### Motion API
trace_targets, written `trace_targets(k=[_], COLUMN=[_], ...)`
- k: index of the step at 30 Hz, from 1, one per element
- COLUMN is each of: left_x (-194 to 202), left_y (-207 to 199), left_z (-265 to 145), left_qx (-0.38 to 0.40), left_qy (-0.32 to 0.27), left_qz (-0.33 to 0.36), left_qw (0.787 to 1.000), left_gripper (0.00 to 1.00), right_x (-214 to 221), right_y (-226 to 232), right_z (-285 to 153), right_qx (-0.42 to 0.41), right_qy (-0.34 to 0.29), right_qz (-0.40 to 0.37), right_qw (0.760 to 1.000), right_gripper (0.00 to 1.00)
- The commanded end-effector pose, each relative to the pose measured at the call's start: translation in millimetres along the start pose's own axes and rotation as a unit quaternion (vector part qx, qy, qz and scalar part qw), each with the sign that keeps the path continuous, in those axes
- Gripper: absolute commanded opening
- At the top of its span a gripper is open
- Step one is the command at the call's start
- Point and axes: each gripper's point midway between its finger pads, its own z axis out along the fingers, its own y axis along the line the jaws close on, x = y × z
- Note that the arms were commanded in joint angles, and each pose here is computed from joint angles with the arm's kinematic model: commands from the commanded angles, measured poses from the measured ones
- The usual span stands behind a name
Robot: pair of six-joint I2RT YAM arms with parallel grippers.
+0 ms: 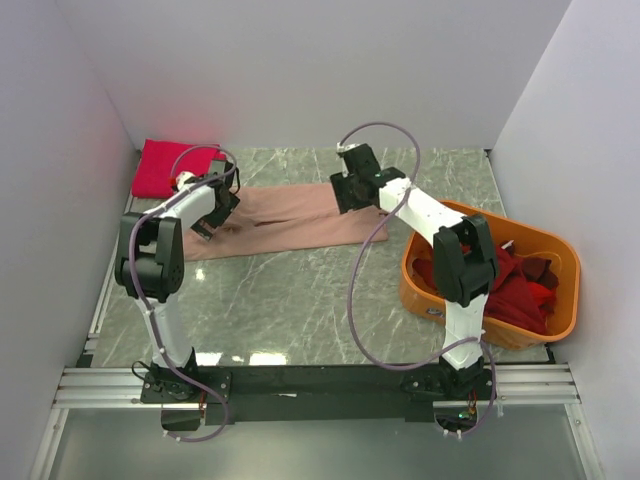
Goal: Fold and stack the t-shirts
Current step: Fold the tshirt
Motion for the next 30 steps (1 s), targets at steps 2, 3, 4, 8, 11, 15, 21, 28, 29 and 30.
trace_targets(k=[2, 3, 4, 8, 11, 15, 21, 28, 29, 30], left_x=[-20.7, -23.7, -22.6, -50.1, -77.8, -104.9, -115.6, -63.3, -46.3, -45.9], left_y=[-29.5, -37.5, -41.2, -65.6, -80.4, -107.1, -121.4, -55.6, -37.5, -36.8], left_z=[4.9, 6.5, 12.8, 8.7, -0.2, -1.4, -22.4, -44.7, -34.9, -39.1], left_qx=[0.029, 0.042, 0.043, 0.050, 0.064, 0.112, 0.134, 0.155, 0.143, 0.156], left_qy=[-0.034, -0.040, -0.040, -0.073, -0.117, -0.142, -0.137, -0.093, -0.076, -0.077], left_qz=[-0.005, -0.001, 0.004, 0.004, -0.007, -0.011, 0.027, 0.039, 0.042, 0.033], left_qw=[0.999, 0.998, 0.998, 0.996, 0.991, 0.983, 0.981, 0.983, 0.986, 0.984], left_gripper=[0.99, 0.99, 0.99, 1.00, 0.99, 0.99, 0.99, 1.00, 0.99, 0.99], right_x=[13.9, 26.1, 33.0, 56.3, 67.1, 73.8, 70.8, 73.5, 74.6, 74.4], right_y=[42.6, 48.7, 52.0, 53.7, 49.4, 50.0, 54.8, 59.3, 58.4, 57.7], right_z=[-2.6, 0.4, 1.7, 2.5, 1.7, -2.7, -9.7, -10.4, -9.8, -9.9], right_qx=[-0.085, -0.101, -0.107, -0.113, -0.102, -0.105, -0.121, -0.129, -0.127, -0.125], right_qy=[-0.001, 0.015, 0.024, 0.046, 0.048, 0.054, 0.048, 0.057, 0.059, 0.058], right_qz=[0.033, 0.036, 0.039, 0.052, 0.057, 0.062, 0.065, 0.054, 0.053, 0.051], right_qw=[0.996, 0.994, 0.993, 0.991, 0.992, 0.991, 0.989, 0.989, 0.989, 0.989], right_gripper=[0.68, 0.68, 0.68, 0.68, 0.68, 0.68, 0.68, 0.68, 0.68, 0.68])
